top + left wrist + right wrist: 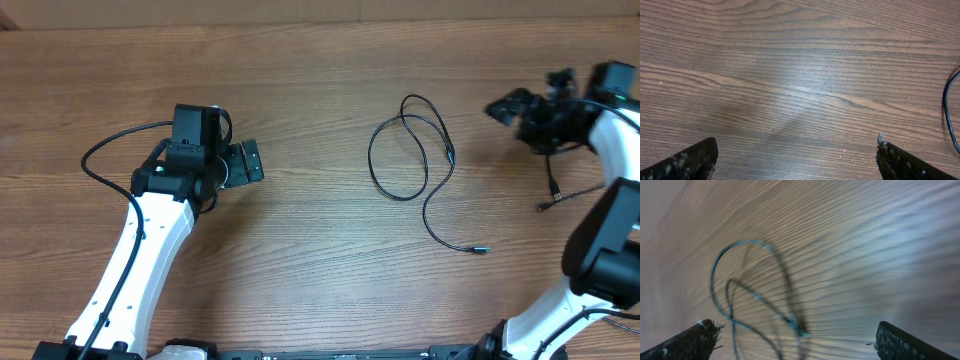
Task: Untangle cables
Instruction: 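Reach the right gripper left to the remaining cable and grasp it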
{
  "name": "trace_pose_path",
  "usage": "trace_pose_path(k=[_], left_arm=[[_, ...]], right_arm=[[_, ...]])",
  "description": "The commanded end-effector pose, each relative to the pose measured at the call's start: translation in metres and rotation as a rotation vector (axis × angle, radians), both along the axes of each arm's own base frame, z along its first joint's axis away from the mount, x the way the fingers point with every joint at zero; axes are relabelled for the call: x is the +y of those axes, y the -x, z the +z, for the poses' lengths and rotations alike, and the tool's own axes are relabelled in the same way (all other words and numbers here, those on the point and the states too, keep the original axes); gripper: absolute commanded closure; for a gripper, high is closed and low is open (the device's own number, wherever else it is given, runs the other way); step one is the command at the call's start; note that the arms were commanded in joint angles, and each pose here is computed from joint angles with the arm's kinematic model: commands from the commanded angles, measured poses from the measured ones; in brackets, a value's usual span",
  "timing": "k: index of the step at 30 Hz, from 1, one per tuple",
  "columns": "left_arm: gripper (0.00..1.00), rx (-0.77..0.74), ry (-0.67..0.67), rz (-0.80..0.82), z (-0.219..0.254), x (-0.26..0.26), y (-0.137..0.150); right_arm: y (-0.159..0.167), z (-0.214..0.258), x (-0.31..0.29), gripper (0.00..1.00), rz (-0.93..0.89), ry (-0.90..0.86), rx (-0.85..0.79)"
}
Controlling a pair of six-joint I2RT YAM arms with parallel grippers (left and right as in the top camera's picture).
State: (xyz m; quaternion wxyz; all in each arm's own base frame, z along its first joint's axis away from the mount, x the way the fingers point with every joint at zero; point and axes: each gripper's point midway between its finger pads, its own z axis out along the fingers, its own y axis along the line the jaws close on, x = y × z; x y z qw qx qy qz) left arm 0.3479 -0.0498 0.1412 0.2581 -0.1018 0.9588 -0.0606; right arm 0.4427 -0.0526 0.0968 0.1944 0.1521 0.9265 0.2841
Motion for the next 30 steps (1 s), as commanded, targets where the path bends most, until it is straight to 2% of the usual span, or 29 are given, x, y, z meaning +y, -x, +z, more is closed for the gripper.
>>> trace_pose_path(k=[1,9,11,17,24,30], left_arm=[[0.0,-0.006,-0.005,-0.016,0.002,0.0,-0.002],[0.0,-0.006,-0.005,-0.016,0.002,0.0,-0.002],[0.0,-0.006,-0.005,-0.016,0.002,0.0,-0.002],[0.0,-0.006,-0.005,-0.016,0.002,0.0,-0.002],[0.0,-0.006,-0.005,-0.016,0.002,0.0,-0.002],[0.0,-0.006,-0.005,-0.016,0.002,0.0,-0.002]], right_arm=[[-0.005,0.004,0.032,0.0,0.086,-0.008,-0.016],[0.003,0.003,0.128,0.0,0.3,-0.012,-0.004],[0.003,0.0,0.153,0.0,0.341,0.032,-0.009],[-0.013,-0.018,0.146,0.0,0.082,0.259,0.073],[-0.013,-0.035,0.153,0.0,-0.031,0.232,0.149],[-0.012,-0.062,0.162,0.0,-0.024,0.186,0.206]])
